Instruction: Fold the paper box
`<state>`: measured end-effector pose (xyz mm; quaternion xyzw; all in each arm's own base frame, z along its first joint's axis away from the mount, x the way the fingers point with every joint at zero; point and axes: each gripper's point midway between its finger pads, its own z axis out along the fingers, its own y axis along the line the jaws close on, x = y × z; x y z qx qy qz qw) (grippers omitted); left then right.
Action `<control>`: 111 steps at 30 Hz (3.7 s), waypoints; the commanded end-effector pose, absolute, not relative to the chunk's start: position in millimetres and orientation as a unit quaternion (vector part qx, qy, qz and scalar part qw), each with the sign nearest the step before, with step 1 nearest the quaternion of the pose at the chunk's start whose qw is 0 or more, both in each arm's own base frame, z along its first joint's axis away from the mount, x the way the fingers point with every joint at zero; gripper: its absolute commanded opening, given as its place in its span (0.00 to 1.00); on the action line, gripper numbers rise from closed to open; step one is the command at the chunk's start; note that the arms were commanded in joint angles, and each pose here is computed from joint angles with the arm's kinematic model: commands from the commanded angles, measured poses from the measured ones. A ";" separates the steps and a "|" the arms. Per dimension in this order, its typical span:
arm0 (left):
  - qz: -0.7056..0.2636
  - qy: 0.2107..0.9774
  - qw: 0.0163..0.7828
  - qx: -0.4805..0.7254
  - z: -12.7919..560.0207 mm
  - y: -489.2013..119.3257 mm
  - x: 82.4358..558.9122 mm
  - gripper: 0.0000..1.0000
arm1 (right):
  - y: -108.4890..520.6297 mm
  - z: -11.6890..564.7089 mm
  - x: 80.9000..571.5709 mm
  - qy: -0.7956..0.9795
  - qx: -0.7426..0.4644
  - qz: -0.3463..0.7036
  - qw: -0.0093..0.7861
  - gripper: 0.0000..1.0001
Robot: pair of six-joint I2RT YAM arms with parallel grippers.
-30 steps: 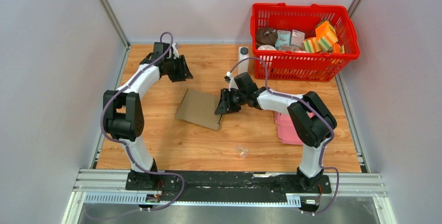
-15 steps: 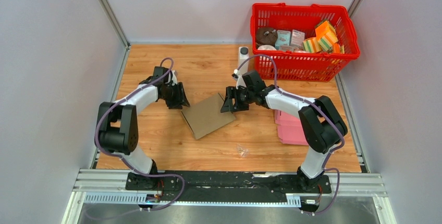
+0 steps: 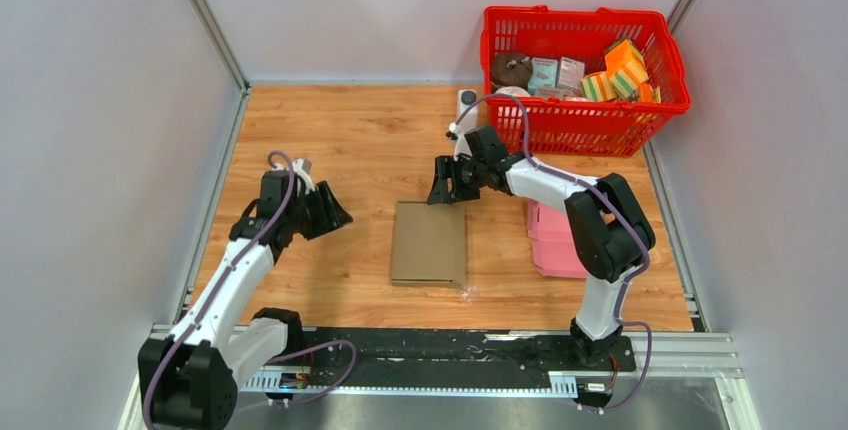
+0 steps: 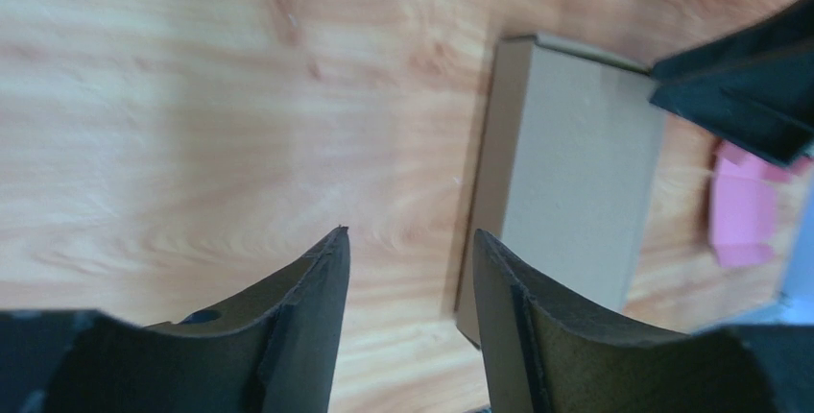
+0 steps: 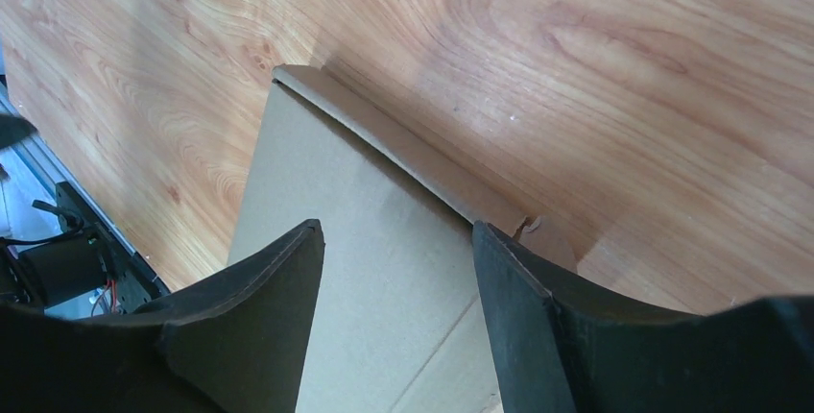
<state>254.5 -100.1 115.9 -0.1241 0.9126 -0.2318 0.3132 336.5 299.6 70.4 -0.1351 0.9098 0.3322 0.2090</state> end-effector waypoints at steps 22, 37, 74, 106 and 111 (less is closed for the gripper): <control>-0.342 0.897 0.256 -0.118 90.4 -185.0 199.3 0.68 | 283.0 104.3 340.9 0.885 -0.176 0.321 0.287 0.79; -0.394 0.872 0.233 -0.174 72.3 -201.6 195.2 0.74 | 279.1 52.7 329.0 0.891 -0.126 0.386 0.204 0.43; -0.471 0.809 0.226 -0.270 74.5 -219.7 214.7 0.79 | 249.2 1.3 322.7 0.913 0.026 0.378 0.150 0.11; -0.530 0.762 0.043 -0.369 146.2 -195.3 206.6 0.42 | 347.5 191.5 225.1 0.621 -0.513 0.110 0.583 0.92; -0.547 0.749 0.036 -0.373 150.0 -194.8 201.7 0.42 | 358.3 163.3 219.4 0.603 -0.558 0.098 0.562 0.91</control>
